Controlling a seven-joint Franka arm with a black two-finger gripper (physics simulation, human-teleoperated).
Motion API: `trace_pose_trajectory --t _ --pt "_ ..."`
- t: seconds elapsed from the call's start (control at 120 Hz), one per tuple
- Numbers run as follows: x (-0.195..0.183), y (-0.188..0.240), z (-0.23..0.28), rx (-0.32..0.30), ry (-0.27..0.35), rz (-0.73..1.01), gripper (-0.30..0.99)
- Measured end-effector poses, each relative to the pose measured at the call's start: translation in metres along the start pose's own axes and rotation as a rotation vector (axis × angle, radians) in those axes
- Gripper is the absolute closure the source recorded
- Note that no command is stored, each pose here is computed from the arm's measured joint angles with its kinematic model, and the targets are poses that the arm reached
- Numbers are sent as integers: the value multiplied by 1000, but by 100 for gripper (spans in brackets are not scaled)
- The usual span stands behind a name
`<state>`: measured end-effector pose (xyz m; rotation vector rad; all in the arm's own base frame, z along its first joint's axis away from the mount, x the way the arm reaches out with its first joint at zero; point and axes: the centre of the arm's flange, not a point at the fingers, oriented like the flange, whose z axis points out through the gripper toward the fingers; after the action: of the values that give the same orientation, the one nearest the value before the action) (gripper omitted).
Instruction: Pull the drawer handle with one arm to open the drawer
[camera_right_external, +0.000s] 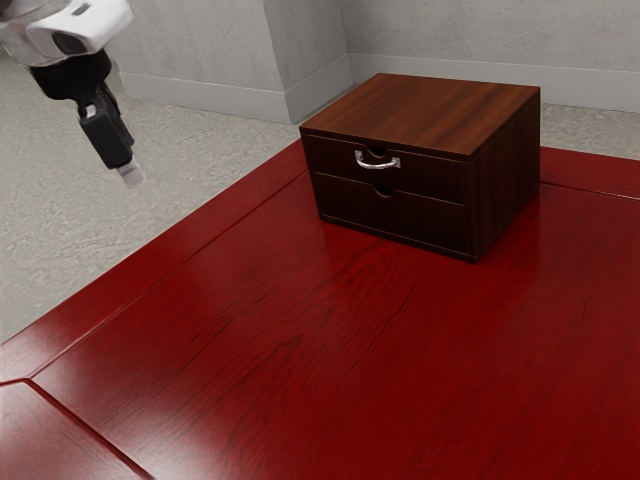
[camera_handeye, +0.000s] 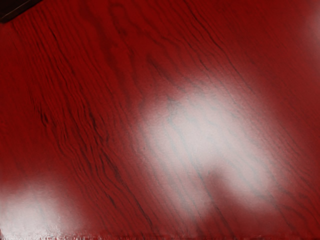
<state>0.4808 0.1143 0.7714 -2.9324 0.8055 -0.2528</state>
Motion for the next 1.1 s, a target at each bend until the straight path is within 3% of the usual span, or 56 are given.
trace_pose_trajectory --t 0.183,0.333,0.517,0.617,0.733,0.875,1.0,1.1 --pt "7 -20 38 -27 -69 20 0" --pt "16 -3 37 18 -126 91 0" --pt "76 37 79 -45 -155 440 0" --pt "102 38 108 -58 -148 646 0" --pt "99 -32 137 -47 -122 727 0" --pt "118 -55 164 -41 -60 880 0" --pt "145 -79 179 15 -24 985 2" --pt "159 -92 187 64 11 1047 15"
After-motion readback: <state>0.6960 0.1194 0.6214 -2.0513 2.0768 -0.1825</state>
